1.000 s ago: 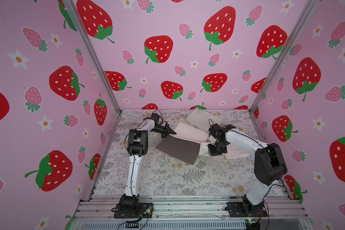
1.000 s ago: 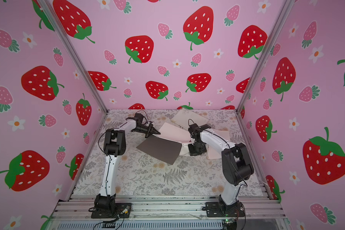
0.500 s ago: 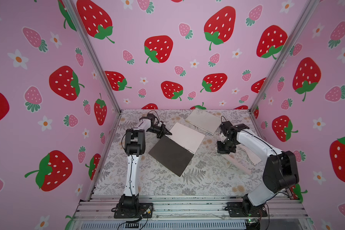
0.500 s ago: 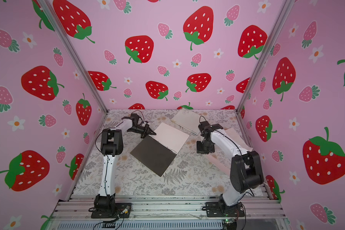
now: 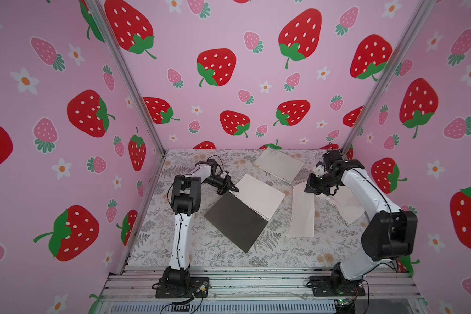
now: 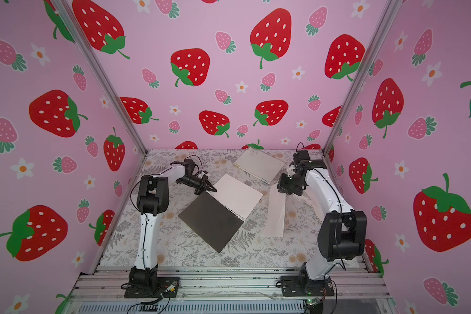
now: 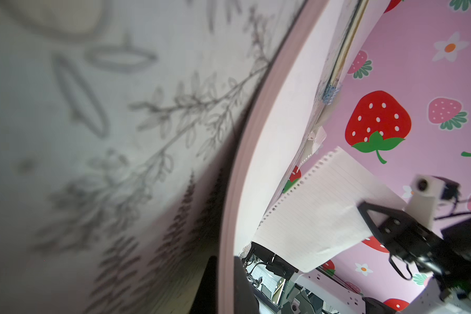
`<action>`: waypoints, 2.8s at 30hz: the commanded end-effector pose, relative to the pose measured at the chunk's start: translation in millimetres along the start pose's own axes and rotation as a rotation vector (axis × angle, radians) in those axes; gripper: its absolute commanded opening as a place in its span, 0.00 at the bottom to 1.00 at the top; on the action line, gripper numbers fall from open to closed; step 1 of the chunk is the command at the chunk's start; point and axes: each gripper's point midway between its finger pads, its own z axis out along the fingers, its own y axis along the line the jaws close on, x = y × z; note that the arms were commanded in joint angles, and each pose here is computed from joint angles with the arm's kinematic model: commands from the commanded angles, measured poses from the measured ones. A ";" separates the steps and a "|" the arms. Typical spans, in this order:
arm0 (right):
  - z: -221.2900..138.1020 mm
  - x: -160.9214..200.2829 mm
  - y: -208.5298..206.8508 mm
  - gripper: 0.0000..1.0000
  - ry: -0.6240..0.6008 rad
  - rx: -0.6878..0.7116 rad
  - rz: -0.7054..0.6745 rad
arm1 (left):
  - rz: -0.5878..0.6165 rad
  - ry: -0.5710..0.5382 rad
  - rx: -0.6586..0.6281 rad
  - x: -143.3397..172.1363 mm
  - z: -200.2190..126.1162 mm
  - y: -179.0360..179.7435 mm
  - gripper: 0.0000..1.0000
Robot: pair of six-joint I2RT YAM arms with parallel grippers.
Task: Tear off pages from different notebooks
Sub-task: Place the paper at the center of the board, then adjust the notebook at the center of the board.
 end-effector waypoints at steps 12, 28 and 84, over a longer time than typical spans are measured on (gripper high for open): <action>52.2 -61.2 -16.1 0.58 -0.008 0.099 -0.065 | 0.037 0.024 0.013 10.4 7.8 -18.4 0.00; -7.0 -121.8 -130.1 0.60 -0.327 0.409 0.278 | 0.071 -0.015 0.008 4.6 4.5 -32.1 0.00; 123.1 124.4 178.0 0.00 0.383 -0.278 -0.671 | 0.225 0.082 -0.504 43.2 -34.3 21.2 0.00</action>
